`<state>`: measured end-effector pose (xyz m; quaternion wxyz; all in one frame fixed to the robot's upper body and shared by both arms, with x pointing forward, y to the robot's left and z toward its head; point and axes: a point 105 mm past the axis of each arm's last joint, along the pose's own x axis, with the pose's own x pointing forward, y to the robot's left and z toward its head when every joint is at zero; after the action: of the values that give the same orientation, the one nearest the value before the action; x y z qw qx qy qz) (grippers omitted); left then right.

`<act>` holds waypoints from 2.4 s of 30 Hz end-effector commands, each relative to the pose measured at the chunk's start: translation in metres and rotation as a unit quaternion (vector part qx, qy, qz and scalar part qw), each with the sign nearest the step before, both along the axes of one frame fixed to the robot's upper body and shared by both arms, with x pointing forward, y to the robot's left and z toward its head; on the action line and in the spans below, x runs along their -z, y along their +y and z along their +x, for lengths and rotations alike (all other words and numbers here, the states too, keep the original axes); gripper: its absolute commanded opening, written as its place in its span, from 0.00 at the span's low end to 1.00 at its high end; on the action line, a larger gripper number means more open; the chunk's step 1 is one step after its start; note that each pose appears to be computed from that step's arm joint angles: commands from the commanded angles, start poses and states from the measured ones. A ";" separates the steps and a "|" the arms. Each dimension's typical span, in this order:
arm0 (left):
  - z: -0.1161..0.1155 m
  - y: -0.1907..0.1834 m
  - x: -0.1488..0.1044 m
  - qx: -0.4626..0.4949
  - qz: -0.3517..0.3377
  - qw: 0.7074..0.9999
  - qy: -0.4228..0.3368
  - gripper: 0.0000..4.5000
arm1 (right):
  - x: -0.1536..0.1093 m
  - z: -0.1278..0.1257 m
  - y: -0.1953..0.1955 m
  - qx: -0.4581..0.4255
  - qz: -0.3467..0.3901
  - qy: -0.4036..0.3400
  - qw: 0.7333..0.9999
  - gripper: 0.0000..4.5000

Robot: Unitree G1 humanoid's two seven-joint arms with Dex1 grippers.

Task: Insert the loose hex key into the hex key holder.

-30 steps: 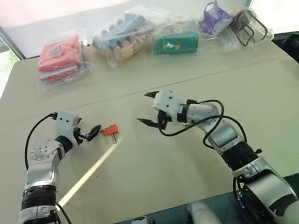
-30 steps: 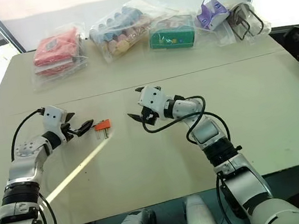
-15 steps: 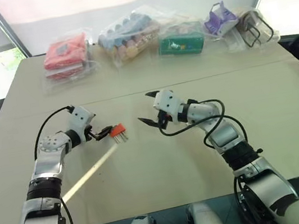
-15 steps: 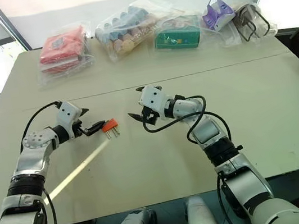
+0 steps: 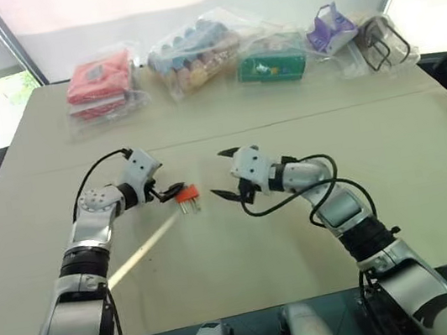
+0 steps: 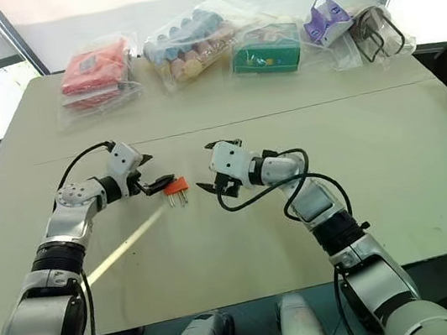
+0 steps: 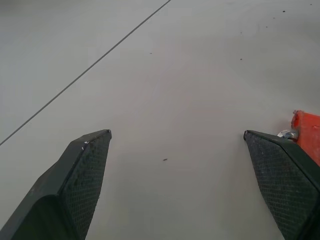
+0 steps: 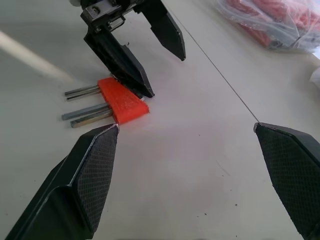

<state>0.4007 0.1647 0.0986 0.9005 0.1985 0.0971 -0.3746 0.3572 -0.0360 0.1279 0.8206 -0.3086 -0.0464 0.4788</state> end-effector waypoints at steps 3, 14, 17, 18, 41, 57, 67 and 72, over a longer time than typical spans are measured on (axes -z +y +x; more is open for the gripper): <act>0.000 0.001 -0.003 0.000 0.006 1.000 -0.004 0.99 | -0.010 -0.003 0.012 -0.026 0.004 -0.017 0.999 1.00; -0.025 0.037 -0.076 -0.087 -0.069 0.990 -0.086 0.99 | 0.000 0.011 0.026 -0.076 -0.026 0.040 0.996 1.00; -0.038 0.040 -0.084 -0.094 -0.077 0.989 -0.084 0.99 | 0.004 0.013 0.032 -0.093 -0.036 0.053 0.994 1.00; -0.043 0.040 -0.085 -0.094 -0.078 0.989 -0.082 0.99 | 0.005 0.013 0.034 -0.099 -0.040 0.057 0.993 1.00; -0.093 0.041 -0.081 -0.112 -0.098 0.988 -0.040 0.99 | 0.039 0.018 0.058 -0.131 -0.071 0.100 0.984 1.00; -0.099 0.047 -0.082 -0.138 -0.103 0.984 -0.051 0.99 | 0.045 0.010 0.073 -0.154 -0.077 0.124 0.977 1.00; -0.099 0.049 -0.081 -0.143 -0.105 0.983 -0.052 1.00 | 0.046 0.005 0.079 -0.169 -0.075 0.133 0.974 0.24; -0.099 0.049 -0.081 -0.144 -0.104 0.983 -0.054 1.00 | 0.047 0.003 0.085 -0.172 -0.074 0.132 0.973 0.22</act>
<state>0.3041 0.2104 0.1641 0.9630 0.0914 0.0651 -0.2451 0.3650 0.0431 0.0877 0.7079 -0.2863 0.0370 0.6446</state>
